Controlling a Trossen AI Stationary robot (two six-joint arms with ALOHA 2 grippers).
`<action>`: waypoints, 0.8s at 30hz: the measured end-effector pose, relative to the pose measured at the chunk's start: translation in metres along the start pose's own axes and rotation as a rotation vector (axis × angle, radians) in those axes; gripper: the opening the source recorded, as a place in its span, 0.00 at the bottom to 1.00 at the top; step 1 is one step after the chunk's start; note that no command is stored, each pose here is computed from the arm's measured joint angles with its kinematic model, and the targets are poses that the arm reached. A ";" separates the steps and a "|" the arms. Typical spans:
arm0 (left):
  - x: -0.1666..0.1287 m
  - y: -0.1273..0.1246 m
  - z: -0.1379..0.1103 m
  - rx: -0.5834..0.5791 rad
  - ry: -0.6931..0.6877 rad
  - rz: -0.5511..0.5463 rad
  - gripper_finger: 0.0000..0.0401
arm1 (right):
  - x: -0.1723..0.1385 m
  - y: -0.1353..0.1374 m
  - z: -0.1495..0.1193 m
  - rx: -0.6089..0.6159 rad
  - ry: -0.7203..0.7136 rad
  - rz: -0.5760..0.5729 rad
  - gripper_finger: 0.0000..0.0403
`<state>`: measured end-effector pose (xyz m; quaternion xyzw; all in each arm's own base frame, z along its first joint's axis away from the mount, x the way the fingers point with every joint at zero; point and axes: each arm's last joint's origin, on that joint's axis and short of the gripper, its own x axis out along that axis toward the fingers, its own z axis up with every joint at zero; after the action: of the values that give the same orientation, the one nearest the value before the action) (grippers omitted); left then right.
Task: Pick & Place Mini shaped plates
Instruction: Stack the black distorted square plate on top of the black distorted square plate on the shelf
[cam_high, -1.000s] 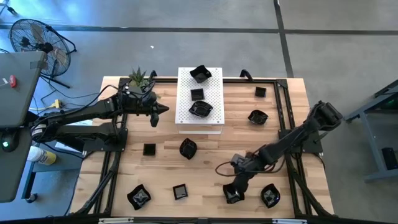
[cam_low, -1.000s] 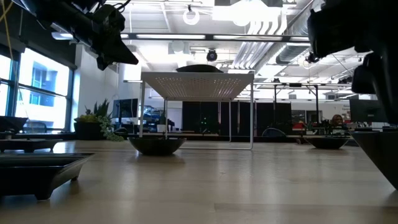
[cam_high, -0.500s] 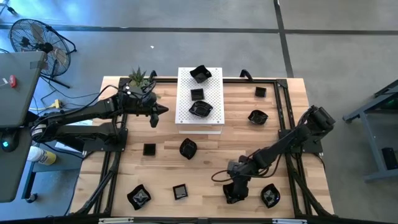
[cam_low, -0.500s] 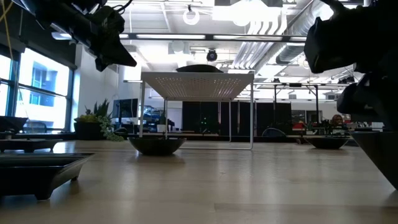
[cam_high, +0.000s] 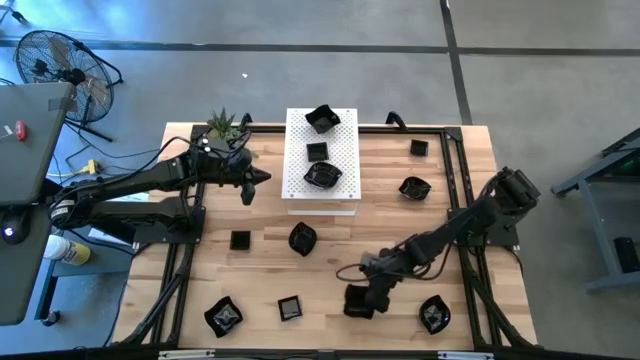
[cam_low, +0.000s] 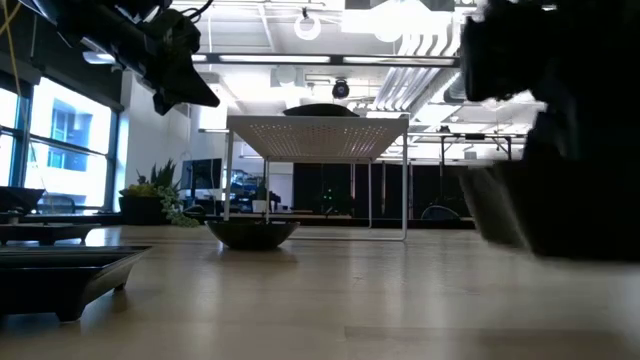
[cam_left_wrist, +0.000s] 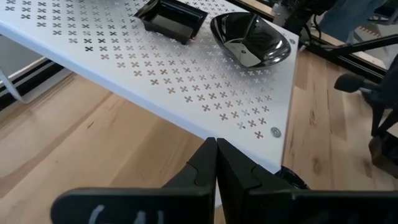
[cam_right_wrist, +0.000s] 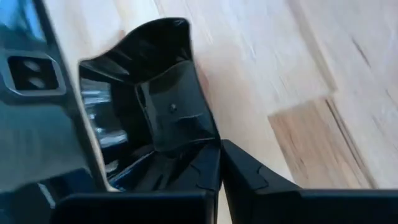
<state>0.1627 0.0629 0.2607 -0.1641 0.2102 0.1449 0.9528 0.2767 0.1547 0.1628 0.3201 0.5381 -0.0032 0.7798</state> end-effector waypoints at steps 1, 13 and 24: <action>0.000 0.000 0.000 0.000 0.001 -0.006 0.01 | -0.003 0.001 0.002 0.011 -0.011 0.012 0.01; 0.000 -0.001 0.000 0.000 0.005 -0.032 0.01 | -0.100 0.003 0.034 0.291 -0.387 0.170 0.03; 0.000 -0.001 0.005 0.008 -0.056 0.002 0.01 | -0.211 -0.037 0.100 0.470 -0.861 0.070 0.03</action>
<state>0.1647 0.0642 0.2654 -0.1563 0.1844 0.1495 0.9588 0.2590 0.0029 0.3435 0.4748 0.1406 -0.2302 0.8378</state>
